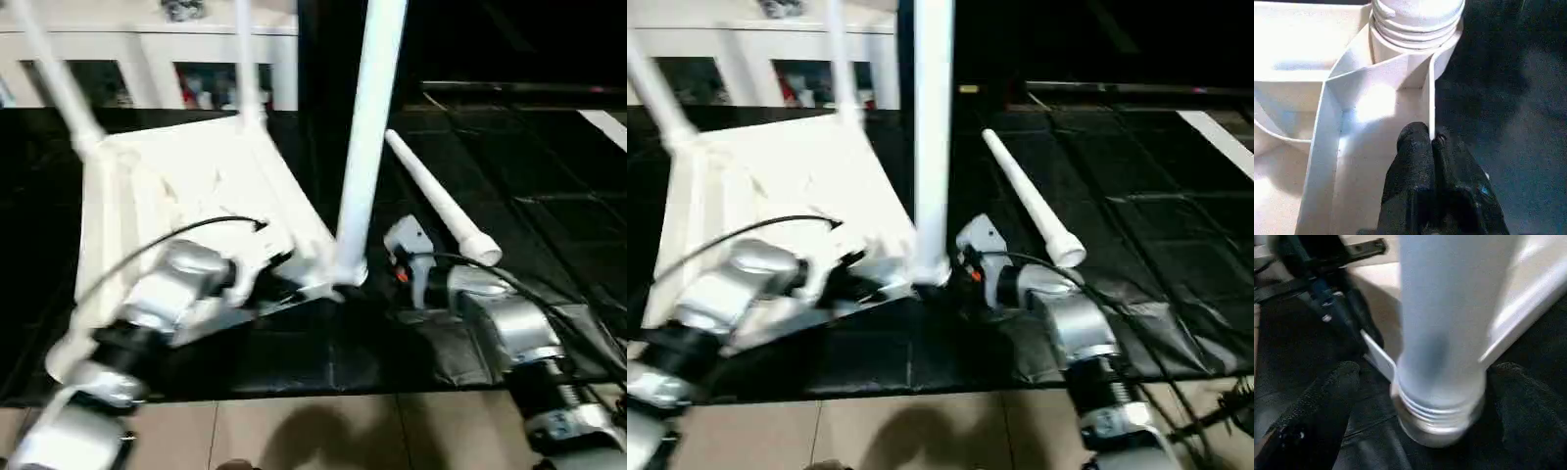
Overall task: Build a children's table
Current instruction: Rotate leg to tighten
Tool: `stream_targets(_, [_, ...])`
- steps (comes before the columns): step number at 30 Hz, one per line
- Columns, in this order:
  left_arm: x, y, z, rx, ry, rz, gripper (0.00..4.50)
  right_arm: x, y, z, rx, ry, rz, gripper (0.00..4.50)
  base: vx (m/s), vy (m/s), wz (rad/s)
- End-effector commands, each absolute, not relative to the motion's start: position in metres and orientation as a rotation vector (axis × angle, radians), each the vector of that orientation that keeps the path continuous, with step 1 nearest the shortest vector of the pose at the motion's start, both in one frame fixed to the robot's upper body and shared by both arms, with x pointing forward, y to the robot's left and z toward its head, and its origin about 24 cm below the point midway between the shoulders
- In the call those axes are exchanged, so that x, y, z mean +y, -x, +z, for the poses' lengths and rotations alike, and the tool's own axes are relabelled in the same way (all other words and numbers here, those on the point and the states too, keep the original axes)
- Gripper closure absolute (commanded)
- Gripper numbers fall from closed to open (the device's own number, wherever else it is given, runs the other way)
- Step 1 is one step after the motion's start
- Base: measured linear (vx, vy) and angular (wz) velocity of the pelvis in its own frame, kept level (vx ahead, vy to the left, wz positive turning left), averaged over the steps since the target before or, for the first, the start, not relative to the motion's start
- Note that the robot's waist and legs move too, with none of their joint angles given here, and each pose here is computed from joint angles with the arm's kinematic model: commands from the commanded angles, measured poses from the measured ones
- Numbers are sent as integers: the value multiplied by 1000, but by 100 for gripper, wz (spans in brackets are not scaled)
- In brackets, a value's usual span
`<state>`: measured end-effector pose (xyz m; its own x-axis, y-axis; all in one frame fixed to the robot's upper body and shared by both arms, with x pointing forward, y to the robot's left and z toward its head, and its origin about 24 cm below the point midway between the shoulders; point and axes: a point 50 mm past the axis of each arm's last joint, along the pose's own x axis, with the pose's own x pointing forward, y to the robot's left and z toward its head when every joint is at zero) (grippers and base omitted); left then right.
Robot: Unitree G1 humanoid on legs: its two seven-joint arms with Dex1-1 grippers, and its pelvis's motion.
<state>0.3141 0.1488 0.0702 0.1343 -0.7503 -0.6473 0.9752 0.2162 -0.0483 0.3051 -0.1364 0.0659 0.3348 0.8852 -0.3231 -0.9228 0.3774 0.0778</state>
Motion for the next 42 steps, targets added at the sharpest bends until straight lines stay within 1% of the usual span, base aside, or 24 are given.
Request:
stream_targets(1, [137,-308,77,600,-469,-1479,450,-141,-301,73,322,143,1260,3,0,0,0])
stream_targets(4, [141,-305,75,629,-508,-1533,450,-142,-298,73,325,191,1324,3,0,0,0])
stream_targets(5, [142,-304,74,636,-522,-1551,450,-140,-295,74,326,183,1366,3,0,0,0])
stream_targets(9, [140,-301,71,643,-533,-1595,450,-138,-295,76,312,180,1409,3,0,0,0])
stream_targets(11, [140,-299,69,646,-537,-1618,450,-137,-296,77,307,177,1421,28,0,0,0])
stream_targets(14, [140,-298,68,651,-545,-1634,450,-136,-296,77,310,168,1445,38,0,0,0])
stream_targets(17, [140,-299,67,651,-556,-1645,450,-135,-296,79,326,131,1492,71,0,0,0])
stream_targets(19, [140,-299,67,651,-557,-1645,450,-135,-296,79,329,126,1497,80,0,0,0])
stream_targets(22, [140,-301,67,643,-559,-1638,450,-135,-296,78,344,111,1521,115,0,0,0])
stream_targets(24, [140,-301,67,641,-556,-1638,450,-134,-295,77,356,94,1535,126,0,0,0])
stream_targets(25, [140,-301,67,640,-556,-1638,450,-134,-294,77,360,89,1538,138,0,0,0])
stream_targets(26, [140,-301,67,640,-556,-1638,450,-134,-294,76,364,86,1540,138,0,0,0])
stream_targets(30, [140,-301,67,638,-555,-1638,450,-135,-293,74,385,71,1549,171,0,0,0])
stream_targets(31, [140,-301,66,636,-552,-1637,450,-135,-293,73,391,61,1553,171,0,0,0])
stream_targets(32, [140,-301,66,635,-550,-1637,450,-135,-293,73,393,58,1555,192,0,0,0])
stream_targets(33, [140,-301,66,635,-550,-1636,450,-135,-293,72,397,54,1557,192,0,0,0])
stream_targets(37, [139,-302,65,633,-550,-1631,450,-135,-292,71,407,48,1563,232,0,0,0])
stream_targets(42, [138,-303,65,629,-533,-1621,450,-134,-291,70,412,42,1571,247,0,0,0])
